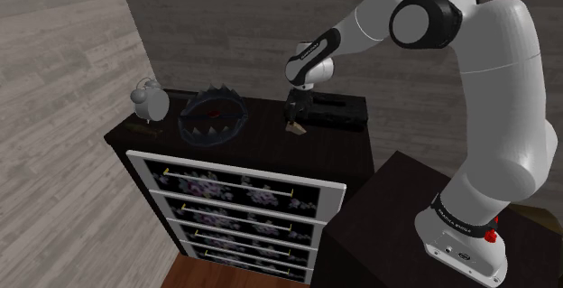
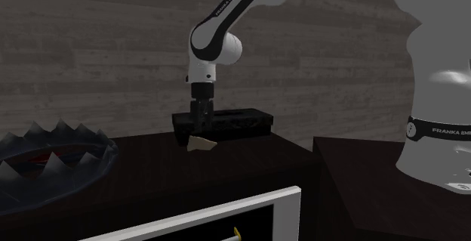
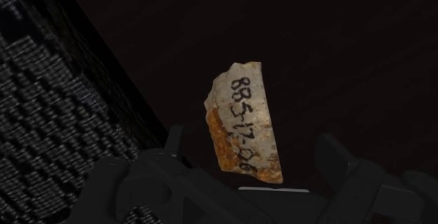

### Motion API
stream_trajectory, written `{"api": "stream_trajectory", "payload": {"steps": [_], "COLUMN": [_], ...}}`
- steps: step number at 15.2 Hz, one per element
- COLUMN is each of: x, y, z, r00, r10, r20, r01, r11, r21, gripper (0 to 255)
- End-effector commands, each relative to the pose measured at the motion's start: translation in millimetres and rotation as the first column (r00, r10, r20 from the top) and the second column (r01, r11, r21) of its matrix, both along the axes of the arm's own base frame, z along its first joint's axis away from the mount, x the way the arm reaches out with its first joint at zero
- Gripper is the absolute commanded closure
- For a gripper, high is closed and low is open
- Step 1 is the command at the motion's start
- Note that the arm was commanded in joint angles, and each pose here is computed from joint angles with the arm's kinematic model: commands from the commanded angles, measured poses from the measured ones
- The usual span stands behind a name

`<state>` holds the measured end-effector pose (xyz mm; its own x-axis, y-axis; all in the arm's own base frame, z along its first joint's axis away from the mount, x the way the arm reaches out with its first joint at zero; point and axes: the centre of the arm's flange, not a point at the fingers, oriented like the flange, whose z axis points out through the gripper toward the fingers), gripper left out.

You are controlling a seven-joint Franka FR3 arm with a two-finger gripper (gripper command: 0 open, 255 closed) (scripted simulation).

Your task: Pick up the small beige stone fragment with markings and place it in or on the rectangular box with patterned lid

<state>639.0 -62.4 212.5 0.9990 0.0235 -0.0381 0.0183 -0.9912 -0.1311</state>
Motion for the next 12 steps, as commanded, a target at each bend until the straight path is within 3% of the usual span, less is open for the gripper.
{"api": "stream_trajectory", "payload": {"steps": [1, 6, 12], "x": [-1, -2, -2], "y": [-1, 2, 2], "z": [-16, -40, -40], "r00": [1.000, 1.000, 1.000], "r10": [-0.002, -0.002, -0.002], "r20": [-0.007, -0.007, -0.007], "r01": [0.002, 0.002, 0.002], "r11": [1.000, 1.000, 1.000], "r21": [0.000, 0.000, 0.000], "gripper": [0, 0, 0]}}
